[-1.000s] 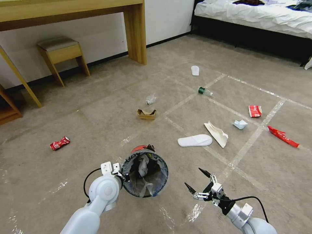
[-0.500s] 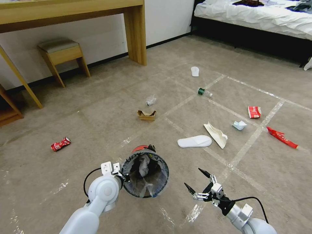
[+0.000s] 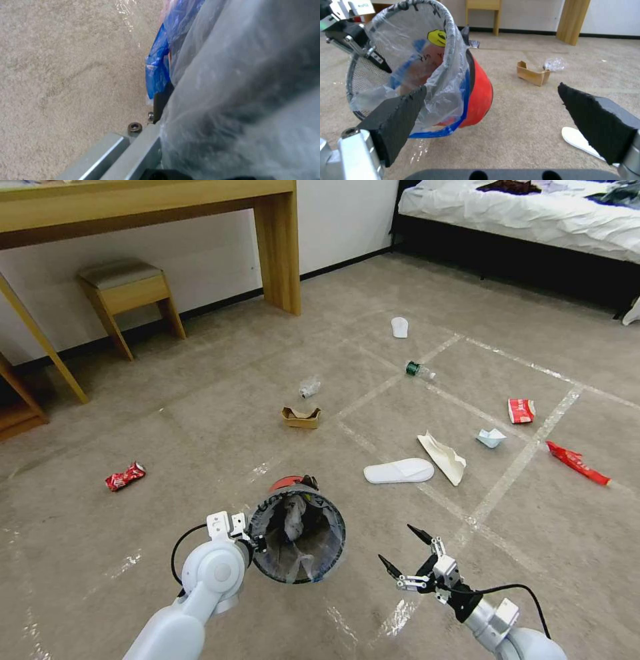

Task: Pick up the trash bin and place the garbage on the floor into it.

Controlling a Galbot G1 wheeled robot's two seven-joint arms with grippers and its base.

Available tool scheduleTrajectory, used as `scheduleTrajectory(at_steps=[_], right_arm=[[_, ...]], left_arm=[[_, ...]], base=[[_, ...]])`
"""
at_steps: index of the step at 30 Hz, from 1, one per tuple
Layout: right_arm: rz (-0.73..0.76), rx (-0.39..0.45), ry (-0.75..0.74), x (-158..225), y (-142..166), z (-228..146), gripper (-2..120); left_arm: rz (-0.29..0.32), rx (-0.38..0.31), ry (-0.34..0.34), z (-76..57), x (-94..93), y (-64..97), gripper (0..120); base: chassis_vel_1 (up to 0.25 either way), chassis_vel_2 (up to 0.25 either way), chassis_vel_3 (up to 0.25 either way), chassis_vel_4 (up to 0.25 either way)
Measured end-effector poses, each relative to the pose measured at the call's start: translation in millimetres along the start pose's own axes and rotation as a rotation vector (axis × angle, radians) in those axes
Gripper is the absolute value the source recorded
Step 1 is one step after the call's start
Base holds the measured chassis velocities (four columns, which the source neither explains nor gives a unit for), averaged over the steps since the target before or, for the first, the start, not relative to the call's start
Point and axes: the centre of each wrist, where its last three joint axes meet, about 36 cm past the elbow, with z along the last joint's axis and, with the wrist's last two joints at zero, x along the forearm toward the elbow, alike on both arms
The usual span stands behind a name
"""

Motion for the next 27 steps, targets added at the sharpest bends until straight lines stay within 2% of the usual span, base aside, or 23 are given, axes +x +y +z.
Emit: scheduleTrajectory(at_steps=[21, 27], right_arm=[[0.002, 0.0, -0.006, 0.0, -1.4, 1.2, 100], [0.004, -0.002, -0.007, 0.3, -1.0, 1.8, 100]], left_arm=[[0.01, -0.01, -0.001, 1.2, -2.0, -1.4, 0], [0.021, -0.026, -0.02, 1.4, -0.9, -1.9, 0]], base=[[0.0, 0.0, 0.0, 0.0], [0.0, 0.0, 0.0, 0.0]])
